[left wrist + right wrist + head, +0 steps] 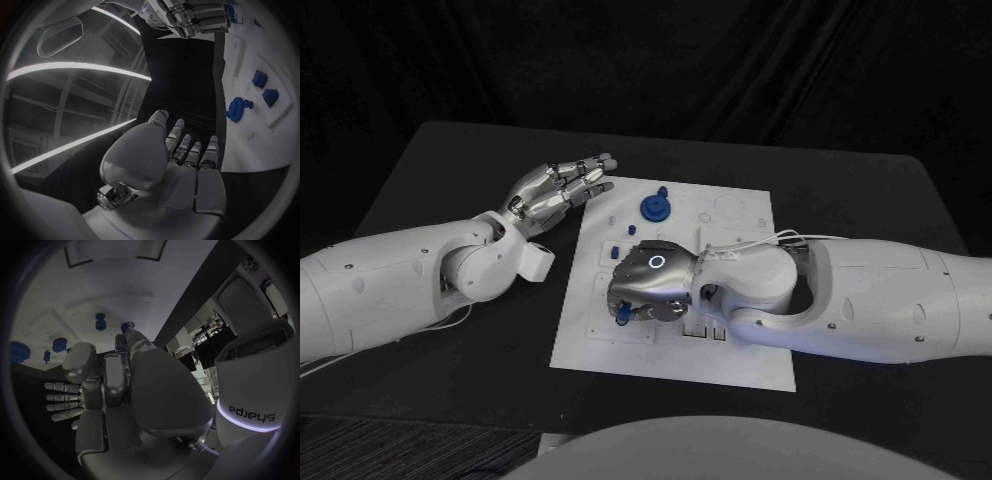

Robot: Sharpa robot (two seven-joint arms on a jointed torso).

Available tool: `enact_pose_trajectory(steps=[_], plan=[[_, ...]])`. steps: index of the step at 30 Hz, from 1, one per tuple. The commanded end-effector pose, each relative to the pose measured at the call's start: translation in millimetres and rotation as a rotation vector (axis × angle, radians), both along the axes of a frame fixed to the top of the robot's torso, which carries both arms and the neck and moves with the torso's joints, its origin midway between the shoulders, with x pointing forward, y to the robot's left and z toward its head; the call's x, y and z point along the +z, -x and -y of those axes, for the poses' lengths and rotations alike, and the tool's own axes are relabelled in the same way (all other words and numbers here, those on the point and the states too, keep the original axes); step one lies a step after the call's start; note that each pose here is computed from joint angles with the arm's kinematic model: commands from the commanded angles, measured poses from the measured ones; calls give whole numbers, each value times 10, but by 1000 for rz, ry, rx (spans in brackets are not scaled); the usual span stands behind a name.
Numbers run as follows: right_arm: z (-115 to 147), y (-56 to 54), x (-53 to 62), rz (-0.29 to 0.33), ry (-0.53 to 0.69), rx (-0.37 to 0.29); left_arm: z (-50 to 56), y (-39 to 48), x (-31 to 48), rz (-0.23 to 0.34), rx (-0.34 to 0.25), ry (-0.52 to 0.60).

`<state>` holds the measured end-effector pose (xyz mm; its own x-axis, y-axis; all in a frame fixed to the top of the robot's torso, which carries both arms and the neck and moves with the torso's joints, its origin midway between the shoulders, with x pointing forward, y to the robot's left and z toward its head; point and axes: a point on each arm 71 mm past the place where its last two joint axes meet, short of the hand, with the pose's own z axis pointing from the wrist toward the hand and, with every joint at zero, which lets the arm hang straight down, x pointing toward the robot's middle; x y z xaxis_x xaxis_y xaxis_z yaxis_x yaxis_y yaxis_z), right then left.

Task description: Assemble the parts on the task board

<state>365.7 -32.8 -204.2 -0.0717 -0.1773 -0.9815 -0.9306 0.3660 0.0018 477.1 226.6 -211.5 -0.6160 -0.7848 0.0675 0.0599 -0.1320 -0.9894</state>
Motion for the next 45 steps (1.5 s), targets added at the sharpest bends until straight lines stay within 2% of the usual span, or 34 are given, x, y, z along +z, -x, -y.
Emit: enact_pose_trajectory(steps=[1,12,25,45], plan=[[20,-18,-62,2,31,-24,26,8,0,-3,-16,18],[-2,-4,-83,-1,18,-21,32,9,-21,-9,-19,17],[-2,10,-99,-46,16,-31,34,9,-40,-15,-21,16],[-5,19,-102,-53,22,-33,29,8,-60,-24,-22,11]])
